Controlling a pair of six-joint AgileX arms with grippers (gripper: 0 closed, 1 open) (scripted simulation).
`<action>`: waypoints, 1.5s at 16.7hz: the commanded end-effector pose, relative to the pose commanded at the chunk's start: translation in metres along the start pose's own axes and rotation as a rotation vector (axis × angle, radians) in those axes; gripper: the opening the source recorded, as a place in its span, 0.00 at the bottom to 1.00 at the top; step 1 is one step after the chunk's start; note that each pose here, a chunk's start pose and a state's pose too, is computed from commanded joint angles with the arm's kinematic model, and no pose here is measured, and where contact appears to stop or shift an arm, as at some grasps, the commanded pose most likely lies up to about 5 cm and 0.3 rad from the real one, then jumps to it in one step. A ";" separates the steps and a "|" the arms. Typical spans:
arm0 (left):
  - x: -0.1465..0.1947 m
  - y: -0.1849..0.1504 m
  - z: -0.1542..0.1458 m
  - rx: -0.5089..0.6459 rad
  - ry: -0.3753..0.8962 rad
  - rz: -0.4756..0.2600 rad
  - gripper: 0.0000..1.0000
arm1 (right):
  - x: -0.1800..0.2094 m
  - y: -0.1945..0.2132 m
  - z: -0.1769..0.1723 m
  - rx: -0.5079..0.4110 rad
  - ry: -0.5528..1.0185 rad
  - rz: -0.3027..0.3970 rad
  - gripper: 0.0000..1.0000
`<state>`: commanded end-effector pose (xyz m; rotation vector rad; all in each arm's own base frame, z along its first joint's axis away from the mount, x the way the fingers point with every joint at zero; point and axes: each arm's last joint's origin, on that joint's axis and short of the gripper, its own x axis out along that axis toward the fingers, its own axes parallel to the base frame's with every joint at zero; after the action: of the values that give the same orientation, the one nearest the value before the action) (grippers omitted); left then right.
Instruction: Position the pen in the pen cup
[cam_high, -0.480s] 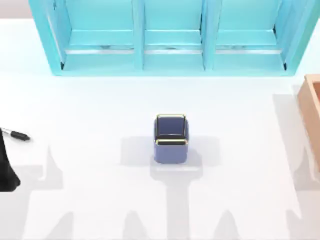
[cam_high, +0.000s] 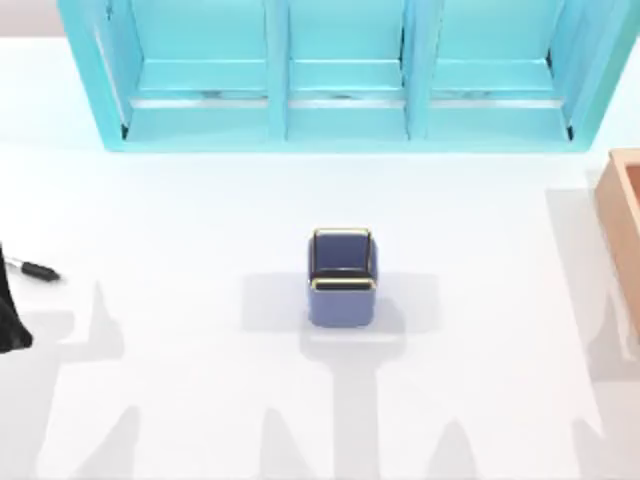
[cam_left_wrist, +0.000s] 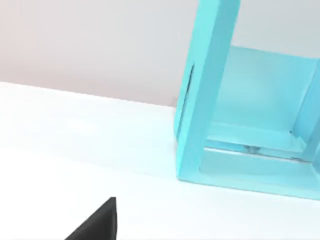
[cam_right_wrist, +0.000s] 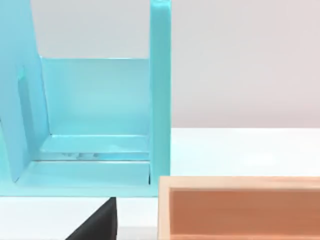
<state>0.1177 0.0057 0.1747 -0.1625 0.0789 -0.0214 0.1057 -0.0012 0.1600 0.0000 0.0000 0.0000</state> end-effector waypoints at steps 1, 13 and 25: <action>0.005 0.002 0.003 -0.051 0.034 -0.003 1.00 | 0.000 0.000 0.000 0.000 0.000 0.000 1.00; 0.092 0.085 -0.036 -0.990 0.562 0.159 1.00 | 0.000 0.000 0.000 0.000 0.000 0.000 1.00; 0.110 0.120 -0.060 -1.262 0.610 0.209 1.00 | 0.000 0.000 0.000 0.000 0.000 0.000 1.00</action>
<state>0.2241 0.1111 0.0882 -1.4086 0.7197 0.1953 0.1057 -0.0012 0.1600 0.0000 0.0000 0.0000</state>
